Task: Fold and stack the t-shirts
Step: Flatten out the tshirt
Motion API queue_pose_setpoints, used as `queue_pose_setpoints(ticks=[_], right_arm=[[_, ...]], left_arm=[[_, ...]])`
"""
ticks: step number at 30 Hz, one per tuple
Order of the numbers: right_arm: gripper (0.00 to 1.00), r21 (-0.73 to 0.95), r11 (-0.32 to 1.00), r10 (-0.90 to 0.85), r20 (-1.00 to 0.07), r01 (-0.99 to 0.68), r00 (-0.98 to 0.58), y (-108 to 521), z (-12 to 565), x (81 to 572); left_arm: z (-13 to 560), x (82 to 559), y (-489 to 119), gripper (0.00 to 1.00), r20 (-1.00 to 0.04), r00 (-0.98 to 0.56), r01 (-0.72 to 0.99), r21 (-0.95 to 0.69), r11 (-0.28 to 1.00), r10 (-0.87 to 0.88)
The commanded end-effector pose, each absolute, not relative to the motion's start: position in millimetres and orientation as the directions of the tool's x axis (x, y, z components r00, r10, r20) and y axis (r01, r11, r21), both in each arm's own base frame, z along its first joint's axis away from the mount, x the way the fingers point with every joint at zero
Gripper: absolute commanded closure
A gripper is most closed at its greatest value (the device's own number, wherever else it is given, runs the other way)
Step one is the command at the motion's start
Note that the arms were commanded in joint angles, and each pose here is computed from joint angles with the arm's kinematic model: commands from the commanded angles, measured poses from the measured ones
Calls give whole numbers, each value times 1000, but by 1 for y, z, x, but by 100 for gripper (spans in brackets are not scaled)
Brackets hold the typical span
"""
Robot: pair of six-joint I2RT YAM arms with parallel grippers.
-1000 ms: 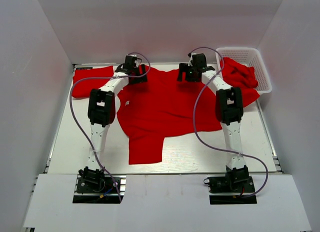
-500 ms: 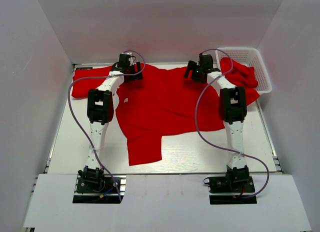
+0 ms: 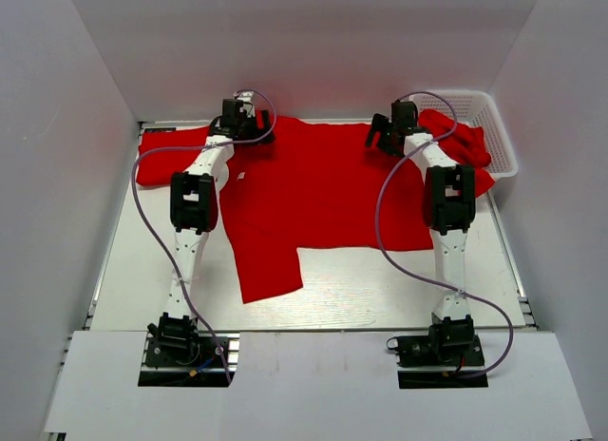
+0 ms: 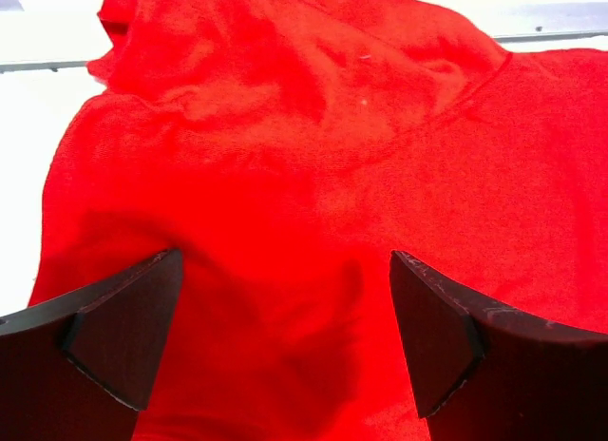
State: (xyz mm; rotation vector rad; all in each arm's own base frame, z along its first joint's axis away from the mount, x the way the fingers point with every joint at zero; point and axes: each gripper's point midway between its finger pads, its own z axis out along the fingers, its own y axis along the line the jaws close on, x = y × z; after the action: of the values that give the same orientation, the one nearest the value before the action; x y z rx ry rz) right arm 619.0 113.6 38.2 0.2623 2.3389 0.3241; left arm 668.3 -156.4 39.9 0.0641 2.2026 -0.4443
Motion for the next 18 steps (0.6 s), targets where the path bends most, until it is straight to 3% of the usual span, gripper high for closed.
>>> queue_pose_setpoints(ticks=[1,6,10,13,14,15,16,17,18], right_arm=[[10,240,970,162,-726,-25,-668,123,81,622],[10,146,973,11,-808,-181,-590,157,147,608],[10,82,966,-77,-811,-244,-580,185,175,576],[10,72,975,-60,-825,-210,-562,183,210,535],[10,75,977,-62,-794,-198,-605,185,188,517],[10,109,978,-3,-847,-179,-531,180,237,500],[10,110,983,1,-798,-144,-603,171,191,478],[10,120,984,20,-798,-128,-602,169,190,468],[10,127,988,54,-825,-91,-562,158,206,448]], left_arm=[[57,663,-167,0,-772,-627,256,-325,911,-99],[139,650,-162,0,-826,-559,292,-280,915,-75],[203,625,-149,0,-854,-520,298,-214,930,-30],[210,587,-148,0,-813,-582,278,-166,946,28],[233,564,-148,0,-809,-587,279,-161,947,35],[214,544,-142,0,-763,-645,260,-161,952,47],[213,530,-139,0,-745,-667,220,-187,958,8],[175,498,-137,0,-665,-747,179,-192,965,6],[207,477,-132,0,-705,-708,147,-220,964,-53]])
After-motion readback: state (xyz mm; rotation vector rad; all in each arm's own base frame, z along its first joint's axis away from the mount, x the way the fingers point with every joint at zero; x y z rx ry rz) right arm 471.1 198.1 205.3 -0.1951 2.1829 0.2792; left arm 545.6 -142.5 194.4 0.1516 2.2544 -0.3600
